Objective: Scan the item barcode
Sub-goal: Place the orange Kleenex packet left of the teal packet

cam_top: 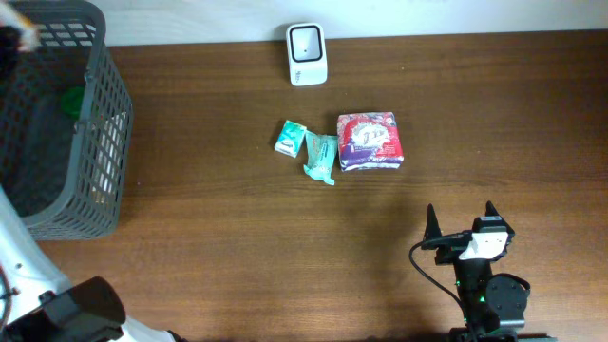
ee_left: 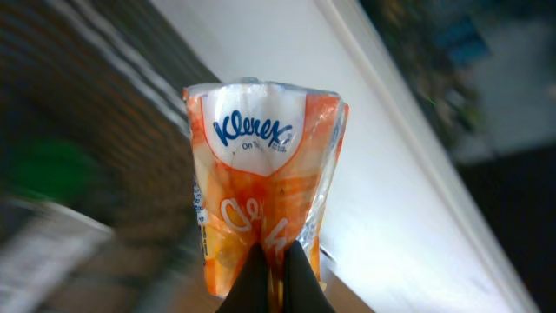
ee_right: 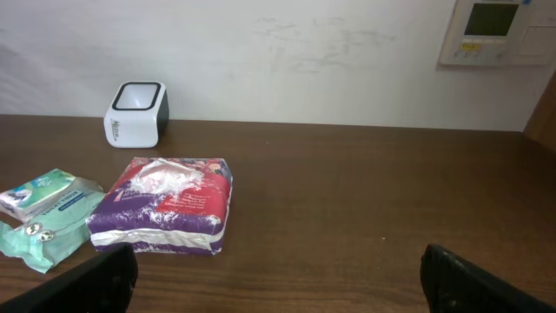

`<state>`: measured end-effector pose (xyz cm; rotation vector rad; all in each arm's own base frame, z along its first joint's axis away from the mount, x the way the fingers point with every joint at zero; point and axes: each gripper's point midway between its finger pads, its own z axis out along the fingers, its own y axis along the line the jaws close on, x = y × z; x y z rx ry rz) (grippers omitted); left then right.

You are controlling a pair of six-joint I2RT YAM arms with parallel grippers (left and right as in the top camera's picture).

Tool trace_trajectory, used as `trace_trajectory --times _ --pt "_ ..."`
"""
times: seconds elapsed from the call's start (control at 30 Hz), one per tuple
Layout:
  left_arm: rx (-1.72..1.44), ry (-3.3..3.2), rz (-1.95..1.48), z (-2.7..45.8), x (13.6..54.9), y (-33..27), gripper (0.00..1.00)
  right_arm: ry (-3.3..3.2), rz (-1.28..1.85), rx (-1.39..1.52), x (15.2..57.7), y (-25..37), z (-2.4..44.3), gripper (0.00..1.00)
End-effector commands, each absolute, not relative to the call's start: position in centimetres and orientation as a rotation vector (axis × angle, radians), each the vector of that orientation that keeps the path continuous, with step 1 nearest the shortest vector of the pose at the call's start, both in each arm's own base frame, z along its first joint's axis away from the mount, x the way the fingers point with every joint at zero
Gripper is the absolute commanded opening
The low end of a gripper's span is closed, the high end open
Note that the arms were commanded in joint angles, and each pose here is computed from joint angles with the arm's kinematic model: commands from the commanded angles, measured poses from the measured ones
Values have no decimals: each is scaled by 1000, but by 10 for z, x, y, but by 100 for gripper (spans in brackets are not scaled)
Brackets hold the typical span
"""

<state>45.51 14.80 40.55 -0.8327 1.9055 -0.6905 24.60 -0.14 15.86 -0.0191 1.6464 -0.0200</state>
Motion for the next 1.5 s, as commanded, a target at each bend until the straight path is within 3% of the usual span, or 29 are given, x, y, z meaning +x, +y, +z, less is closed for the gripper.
trace_trajectory --times 0.0,0.07,0.13,0.3,0.4,0.57,0.7,0.87,0.93,0.97,1.1,1.13,1.2,1.27,1.3,1.33,1.47 --pt "-615 2076 -1018 395 461 42 0 1651 -20 -9 246 -2 155 99" --pt "-317 2164 -925 386 467 -23 0 1651 -20 -9 246 -2 155 99" --pt "-215 2264 -748 363 469 -64 0 1651 -20 -9 246 -2 155 99" --pt "-189 2551 -85 275 450 -105 0 1651 -20 -9 246 -2 155 99" --pt "-89 2674 1 231 443 -135 0 1651 -20 -9 246 -2 155 99" --pt "-49 2738 377 135 475 -130 0 1651 -20 -9 246 -2 155 99" --pt "-16 2883 362 67 473 -139 0 1651 -20 -9 246 -2 155 99" --pt "12 3016 200 25 461 -164 0 1651 -20 -9 246 -2 155 99" --pt "17 3049 133 23 455 -171 3 1651 -20 -9 246 -2 155 99" --pt "20 3077 104 22 449 -174 15 1651 -20 -9 246 -2 155 99" --pt "12 3116 124 31 441 -168 29 1651 -20 -9 246 -2 155 99" --pt "-1 3105 117 47 445 -165 38 1651 -20 -9 246 -2 155 99" --pt "-37 3063 88 83 456 -159 44 1651 -20 -9 246 -2 155 99" --pt "-68 3006 53 119 465 -153 66 1651 -20 -9 246 -2 155 99" --pt "-97 2948 22 149 471 -146 91 1651 -20 -9 246 -2 155 98" --pt "-117 2898 -3 171 475 -140 99 1651 -20 -9 246 -2 155 99" --pt "-160 2601 -223 280 487 -114 99 1651 -20 -9 246 -2 155 99"
